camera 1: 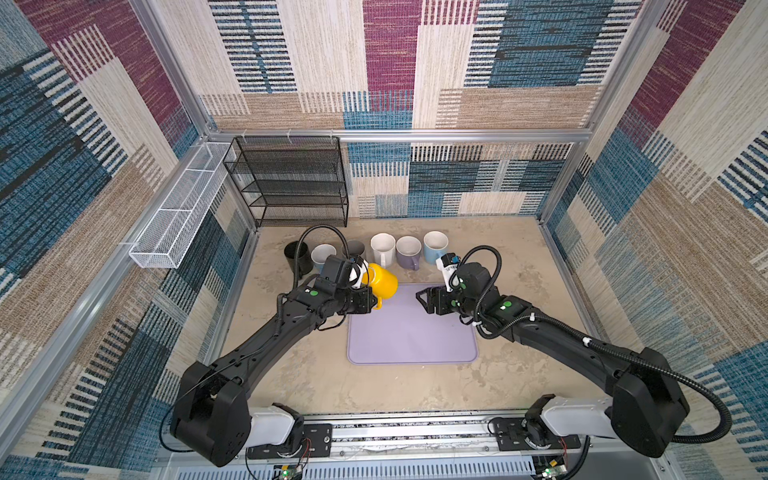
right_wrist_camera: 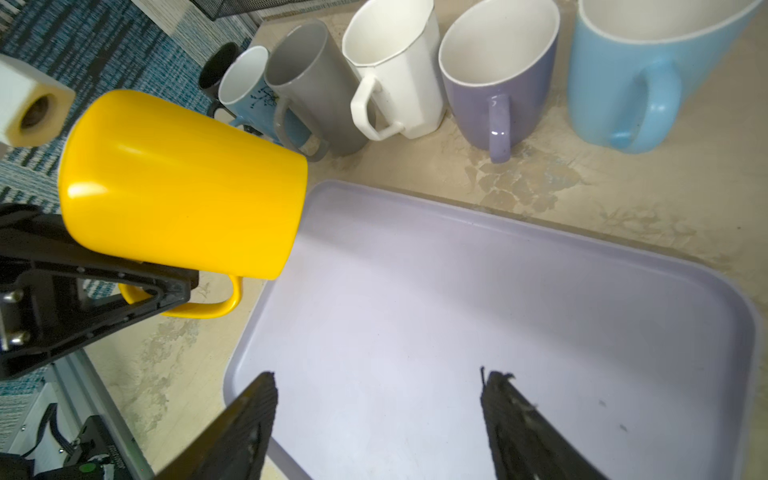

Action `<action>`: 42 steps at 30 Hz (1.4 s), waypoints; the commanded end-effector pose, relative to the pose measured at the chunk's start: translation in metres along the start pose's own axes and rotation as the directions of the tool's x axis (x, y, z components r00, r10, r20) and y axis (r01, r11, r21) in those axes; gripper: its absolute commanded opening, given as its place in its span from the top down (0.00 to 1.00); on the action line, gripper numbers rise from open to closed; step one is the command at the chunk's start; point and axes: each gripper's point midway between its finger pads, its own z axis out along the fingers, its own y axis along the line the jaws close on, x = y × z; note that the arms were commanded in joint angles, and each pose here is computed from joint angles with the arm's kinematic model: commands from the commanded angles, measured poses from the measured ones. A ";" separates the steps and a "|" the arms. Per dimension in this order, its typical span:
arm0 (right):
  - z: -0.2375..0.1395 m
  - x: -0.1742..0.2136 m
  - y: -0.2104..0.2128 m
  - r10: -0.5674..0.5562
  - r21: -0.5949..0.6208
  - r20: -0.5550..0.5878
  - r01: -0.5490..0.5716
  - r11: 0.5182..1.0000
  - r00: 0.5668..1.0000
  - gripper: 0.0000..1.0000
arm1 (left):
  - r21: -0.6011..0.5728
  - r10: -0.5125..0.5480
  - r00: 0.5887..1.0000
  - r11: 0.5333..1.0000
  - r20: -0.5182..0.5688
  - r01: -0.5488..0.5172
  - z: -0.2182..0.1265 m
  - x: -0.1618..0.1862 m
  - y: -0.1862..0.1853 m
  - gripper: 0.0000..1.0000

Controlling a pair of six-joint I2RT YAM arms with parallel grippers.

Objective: Turn the mug right side up
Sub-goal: 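Lift the yellow mug off the tray with the left gripper toward the right gripper, then grasp the yellow mug's handle with the right gripper while the left holds the base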

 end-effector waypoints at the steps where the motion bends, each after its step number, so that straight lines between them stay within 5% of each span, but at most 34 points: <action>1: -0.004 -0.015 0.018 0.010 -0.091 0.062 -0.004 0.996 0.998 0.20 | 0.193 -0.006 0.993 0.981 0.121 -0.018 -0.011 -0.030 -0.035 1.00; 8: -0.015 -0.025 0.041 0.003 -0.212 0.103 0.019 0.977 0.995 0.22 | 0.387 -0.024 0.988 0.921 0.153 -0.037 -0.025 -0.038 -0.060 1.00; 30: -0.044 -0.049 0.096 -0.045 -0.455 0.173 0.120 0.882 0.984 0.28 | 0.639 -0.007 0.954 0.744 0.301 -0.196 -0.068 -0.049 -0.104 1.00; 42: -0.057 -0.060 0.116 -0.023 -0.560 0.198 0.132 0.818 0.980 0.48 | 0.698 0.020 0.929 0.654 0.370 -0.292 -0.092 -0.046 -0.121 1.00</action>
